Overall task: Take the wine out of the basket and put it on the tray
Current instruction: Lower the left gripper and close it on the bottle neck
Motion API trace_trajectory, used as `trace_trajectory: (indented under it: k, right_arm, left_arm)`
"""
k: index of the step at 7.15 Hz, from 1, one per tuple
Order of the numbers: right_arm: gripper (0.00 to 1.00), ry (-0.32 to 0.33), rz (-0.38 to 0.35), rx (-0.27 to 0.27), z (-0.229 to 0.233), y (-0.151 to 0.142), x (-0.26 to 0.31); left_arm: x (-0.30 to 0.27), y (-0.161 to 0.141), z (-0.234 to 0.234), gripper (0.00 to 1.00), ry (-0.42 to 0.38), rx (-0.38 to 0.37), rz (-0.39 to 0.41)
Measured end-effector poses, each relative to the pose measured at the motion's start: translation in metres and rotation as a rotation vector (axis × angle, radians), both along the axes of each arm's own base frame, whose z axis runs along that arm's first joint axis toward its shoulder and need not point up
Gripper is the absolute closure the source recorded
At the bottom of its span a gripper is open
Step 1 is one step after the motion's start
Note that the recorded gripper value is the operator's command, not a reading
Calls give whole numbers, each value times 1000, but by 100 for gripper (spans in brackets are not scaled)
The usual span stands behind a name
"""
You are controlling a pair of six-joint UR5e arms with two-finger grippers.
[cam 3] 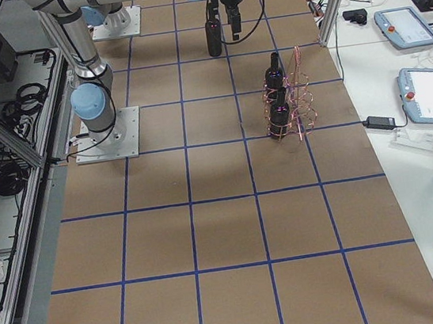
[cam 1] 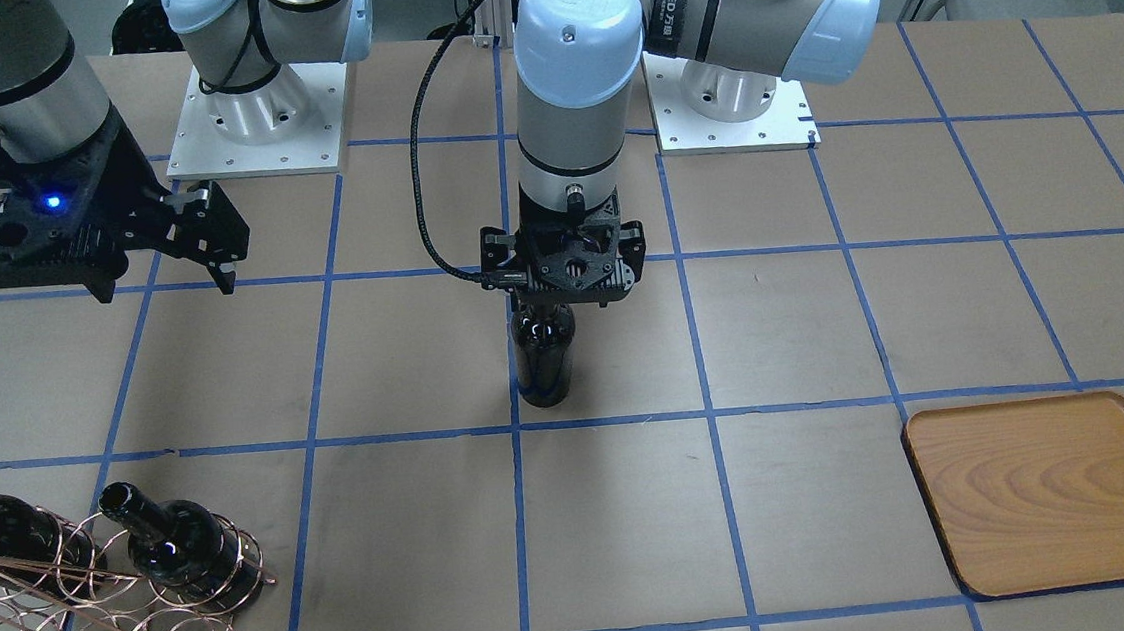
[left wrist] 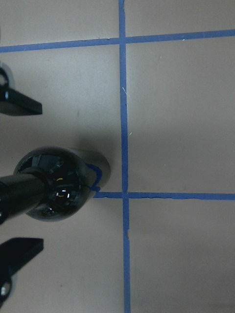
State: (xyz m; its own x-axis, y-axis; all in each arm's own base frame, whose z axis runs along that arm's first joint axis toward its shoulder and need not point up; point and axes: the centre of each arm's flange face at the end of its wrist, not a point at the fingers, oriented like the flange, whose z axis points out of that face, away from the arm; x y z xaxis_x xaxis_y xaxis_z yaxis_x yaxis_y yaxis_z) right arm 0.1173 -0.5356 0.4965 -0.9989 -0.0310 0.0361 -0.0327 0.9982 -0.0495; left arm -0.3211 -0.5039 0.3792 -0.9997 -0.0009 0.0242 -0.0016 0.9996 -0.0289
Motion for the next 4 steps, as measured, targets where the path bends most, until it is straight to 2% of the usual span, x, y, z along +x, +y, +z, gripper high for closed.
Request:
trace_trajectory:
  k: [2,4]
  right_arm:
    - [0,2,0,-5,0,0,0]
    - [0,3,1,-8,0,0,0]
  left_arm:
    - [-2,2,-3,48,1,5,0]
    - [-2,2,-4,49,4,6,0]
